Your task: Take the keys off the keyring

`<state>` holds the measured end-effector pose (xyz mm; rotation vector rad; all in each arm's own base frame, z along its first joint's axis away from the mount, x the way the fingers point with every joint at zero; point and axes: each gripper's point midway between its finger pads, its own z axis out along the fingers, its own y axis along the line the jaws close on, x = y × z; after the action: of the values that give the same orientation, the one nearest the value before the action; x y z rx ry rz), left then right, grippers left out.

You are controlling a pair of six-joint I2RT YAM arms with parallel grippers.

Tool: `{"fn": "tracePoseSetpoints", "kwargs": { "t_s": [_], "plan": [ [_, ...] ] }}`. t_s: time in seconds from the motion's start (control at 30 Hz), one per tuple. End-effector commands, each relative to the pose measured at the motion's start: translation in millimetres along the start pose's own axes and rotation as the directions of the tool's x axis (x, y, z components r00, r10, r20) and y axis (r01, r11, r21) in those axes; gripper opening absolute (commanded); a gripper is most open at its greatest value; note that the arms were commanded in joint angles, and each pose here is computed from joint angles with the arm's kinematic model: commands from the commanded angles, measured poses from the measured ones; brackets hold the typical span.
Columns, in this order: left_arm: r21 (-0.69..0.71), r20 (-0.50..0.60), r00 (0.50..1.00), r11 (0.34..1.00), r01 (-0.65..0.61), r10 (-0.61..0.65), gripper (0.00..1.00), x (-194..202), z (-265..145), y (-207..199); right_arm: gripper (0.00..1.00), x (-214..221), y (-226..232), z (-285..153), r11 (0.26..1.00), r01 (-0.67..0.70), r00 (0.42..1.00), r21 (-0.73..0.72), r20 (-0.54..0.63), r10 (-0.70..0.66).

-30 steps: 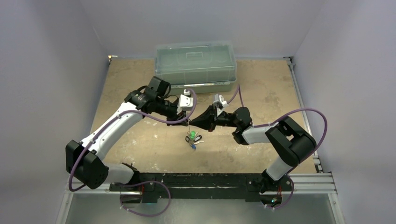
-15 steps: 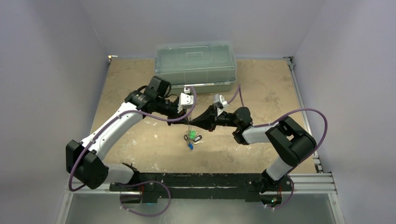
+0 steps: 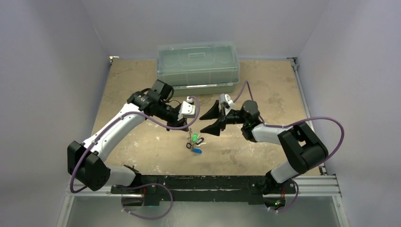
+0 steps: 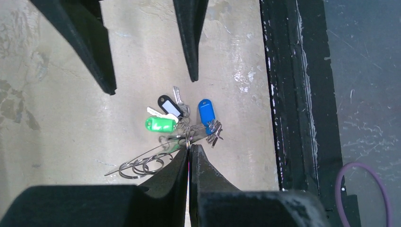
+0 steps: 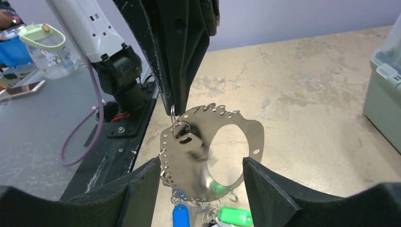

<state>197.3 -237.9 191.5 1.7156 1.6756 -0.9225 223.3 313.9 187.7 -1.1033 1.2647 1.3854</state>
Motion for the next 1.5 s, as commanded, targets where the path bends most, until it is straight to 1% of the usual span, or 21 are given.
{"fn": "tracePoseSetpoints", "kwargs": {
  "t_s": [0.0, 0.1, 0.2, 0.33, 0.47, 0.63, 0.9, 1.07, 1.17, 1.47],
  "plan": [
    [0.052, 0.063, 0.991, 0.991, -0.124, 0.121, 0.0, -22, -6, -9, 0.68, -17, 0, 7, 0.994, 0.09, 0.996, -0.063, -0.014, -0.091],
    [0.055, 0.091, 0.981, 0.983, -0.175, 0.17, 0.0, -27, -8, -12, 0.67, -25, 6, 14, 0.987, 0.118, 0.993, -0.105, 0.009, -0.118],
    [0.019, 0.123, 0.97, 0.977, -0.213, 0.209, 0.0, -34, -11, -11, 0.62, -29, 11, 20, 0.982, 0.127, 0.992, -0.14, 0.015, -0.126],
    [-0.02, 0.168, 0.956, 0.97, -0.241, 0.241, 0.0, -42, -14, -12, 0.61, -21, 20, 26, 0.979, 0.116, 0.993, -0.165, 0.007, -0.117],
    [-0.017, 0.186, 0.952, 0.97, -0.244, 0.243, 0.0, -43, -13, -16, 0.63, -8, 28, 30, 0.977, 0.116, 0.993, -0.177, -0.002, -0.118],
    [-0.009, 0.198, 0.948, 0.967, -0.254, 0.251, 0.0, -45, -14, -19, 0.64, -6, 29, 35, 0.977, 0.134, 0.991, -0.167, 0.013, -0.133],
    [-0.007, 0.228, 0.939, 0.964, -0.264, 0.259, 0.0, -52, -14, -20, 0.6, -12, 37, 45, 0.971, 0.142, 0.99, -0.195, 0.05, -0.135],
    [-0.013, 0.239, 0.937, 0.966, -0.257, 0.253, 0.0, -53, -14, -21, 0.49, -9, 40, 44, 0.97, 0.137, 0.99, -0.201, 0.046, -0.131],
    [-0.017, 0.24, 0.937, 0.966, -0.257, 0.254, 0.0, -52, -14, -22, 0.35, -8, 41, 44, 0.969, 0.138, 0.99, -0.203, 0.046, -0.132],
    [-0.037, 0.218, 0.943, 0.967, -0.251, 0.252, 0.0, -43, -14, -24, 0.06, -8, 40, 42, 0.974, 0.13, 0.991, -0.186, 0.043, -0.124]
  ]
}}
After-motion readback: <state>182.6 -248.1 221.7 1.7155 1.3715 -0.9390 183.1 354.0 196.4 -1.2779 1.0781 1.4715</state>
